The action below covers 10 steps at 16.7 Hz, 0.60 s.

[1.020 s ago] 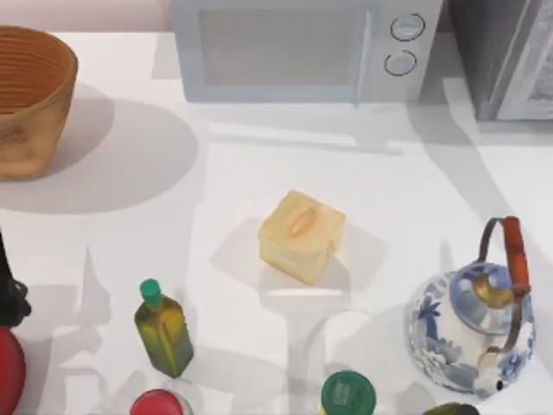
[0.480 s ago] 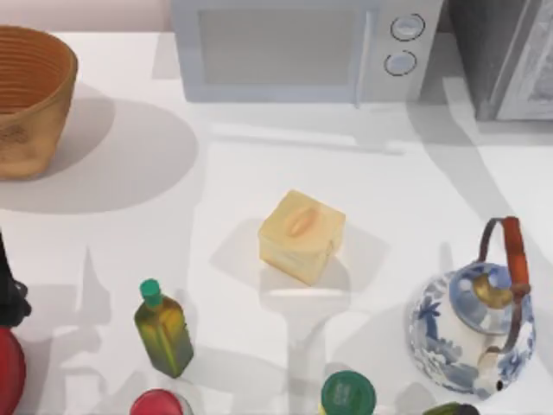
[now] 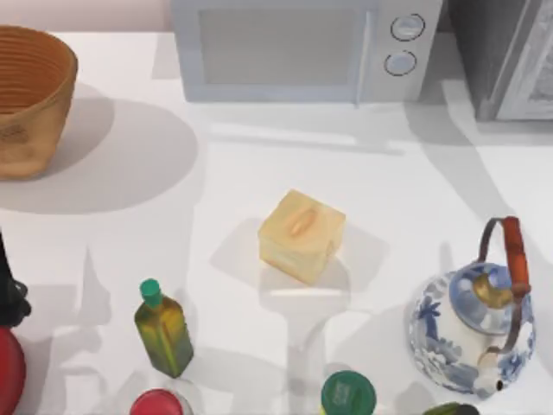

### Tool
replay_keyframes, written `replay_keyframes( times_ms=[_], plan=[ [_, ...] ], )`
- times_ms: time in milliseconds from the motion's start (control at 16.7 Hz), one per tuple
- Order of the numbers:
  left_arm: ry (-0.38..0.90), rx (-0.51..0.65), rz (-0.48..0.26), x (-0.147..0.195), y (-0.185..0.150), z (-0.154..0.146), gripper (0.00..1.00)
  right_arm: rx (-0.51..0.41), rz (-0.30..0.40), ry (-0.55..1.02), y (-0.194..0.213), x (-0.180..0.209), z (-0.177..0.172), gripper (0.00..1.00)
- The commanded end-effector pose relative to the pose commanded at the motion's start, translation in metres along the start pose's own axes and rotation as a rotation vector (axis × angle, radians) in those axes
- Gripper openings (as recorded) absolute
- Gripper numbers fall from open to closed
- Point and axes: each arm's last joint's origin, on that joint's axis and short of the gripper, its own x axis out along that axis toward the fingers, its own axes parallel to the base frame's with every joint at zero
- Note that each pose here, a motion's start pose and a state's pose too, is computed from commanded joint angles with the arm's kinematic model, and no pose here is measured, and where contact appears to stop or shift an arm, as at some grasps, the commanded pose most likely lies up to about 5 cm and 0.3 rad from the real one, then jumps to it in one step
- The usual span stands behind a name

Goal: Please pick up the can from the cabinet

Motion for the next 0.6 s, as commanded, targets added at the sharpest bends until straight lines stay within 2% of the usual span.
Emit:
replay_keyframes(
  times_ms=[180, 420, 600],
  plan=[
    [0.000, 0.000, 0.000, 0.000, 0.000, 0.000, 1.00, -0.002, 0.002, 0.002, 0.012, -0.047, 0.021, 0.00],
    [0.000, 0.000, 0.000, 0.000, 0.000, 0.000, 1.00, 0.003, 0.001, -0.004, 0.006, -0.140, 0.052, 0.00],
    [0.000, 0.000, 0.000, 0.000, 0.000, 0.000, 1.00, 0.001, 0.000, -0.001, -0.002, -0.171, 0.058, 0.00]
  ],
)
